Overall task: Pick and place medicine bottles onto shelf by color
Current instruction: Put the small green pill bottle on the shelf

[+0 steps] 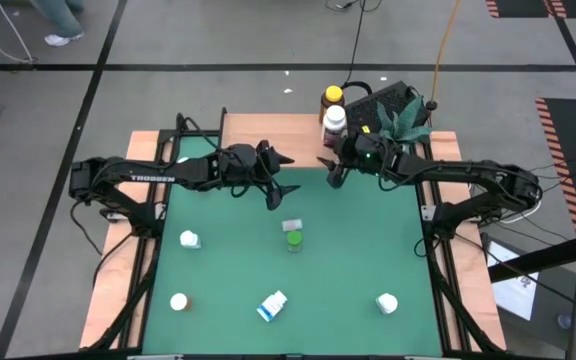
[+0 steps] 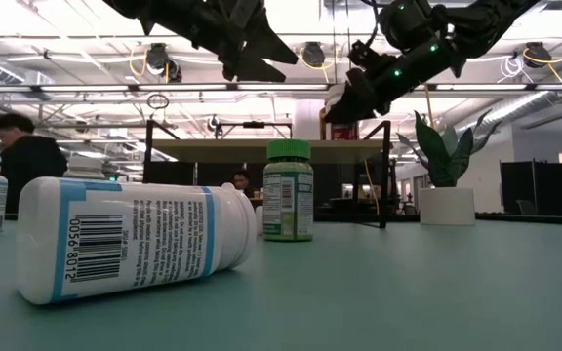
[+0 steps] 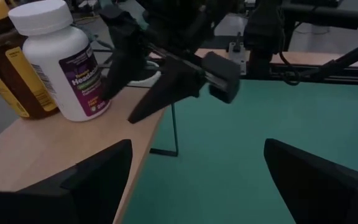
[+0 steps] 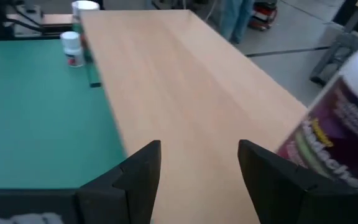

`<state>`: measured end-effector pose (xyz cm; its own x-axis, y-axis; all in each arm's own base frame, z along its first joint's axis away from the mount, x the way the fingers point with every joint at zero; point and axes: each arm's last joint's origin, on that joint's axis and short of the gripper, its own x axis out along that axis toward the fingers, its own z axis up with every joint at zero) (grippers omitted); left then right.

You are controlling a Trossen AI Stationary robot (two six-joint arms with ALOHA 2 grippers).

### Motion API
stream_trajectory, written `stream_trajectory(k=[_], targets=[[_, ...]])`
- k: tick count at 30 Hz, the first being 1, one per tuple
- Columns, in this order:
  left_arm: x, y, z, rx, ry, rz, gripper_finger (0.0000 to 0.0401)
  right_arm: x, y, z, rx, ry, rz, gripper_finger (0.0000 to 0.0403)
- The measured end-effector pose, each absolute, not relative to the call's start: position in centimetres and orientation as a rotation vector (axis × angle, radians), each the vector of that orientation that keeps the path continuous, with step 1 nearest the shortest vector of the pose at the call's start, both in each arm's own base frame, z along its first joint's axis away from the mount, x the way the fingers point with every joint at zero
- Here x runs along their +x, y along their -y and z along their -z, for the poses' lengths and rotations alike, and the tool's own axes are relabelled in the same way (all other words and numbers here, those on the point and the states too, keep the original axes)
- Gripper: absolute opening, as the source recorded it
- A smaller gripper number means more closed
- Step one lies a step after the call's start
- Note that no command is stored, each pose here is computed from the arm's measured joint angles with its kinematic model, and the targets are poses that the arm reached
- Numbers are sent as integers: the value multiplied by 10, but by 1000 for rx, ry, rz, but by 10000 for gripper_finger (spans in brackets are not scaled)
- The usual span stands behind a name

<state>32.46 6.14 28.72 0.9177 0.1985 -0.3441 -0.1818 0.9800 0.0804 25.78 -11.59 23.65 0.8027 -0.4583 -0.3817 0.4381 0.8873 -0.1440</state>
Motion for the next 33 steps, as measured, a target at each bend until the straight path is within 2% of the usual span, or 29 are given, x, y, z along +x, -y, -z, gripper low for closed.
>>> stream_trajectory(k=[7, 13, 20, 27, 33], targets=[[324, -61, -285, 50, -384, -195, 367, 251, 91, -254, -30, -385, 411, 208], [324, -62, -285, 46, -387, -196, 367, 250, 65, -258, 41, -392, 233, 213], [320, -58, -276, 32, -479, -185, 367, 238, 35, -241, 145, -642, 147, 234], [319, -58, -274, 12, -504, -228, 367, 218, 9, -221, 386, -939, 208, 232], [319, -58, -275, 18, -500, -238, 367, 203, -29, -216, 408, -1078, 201, 231]])
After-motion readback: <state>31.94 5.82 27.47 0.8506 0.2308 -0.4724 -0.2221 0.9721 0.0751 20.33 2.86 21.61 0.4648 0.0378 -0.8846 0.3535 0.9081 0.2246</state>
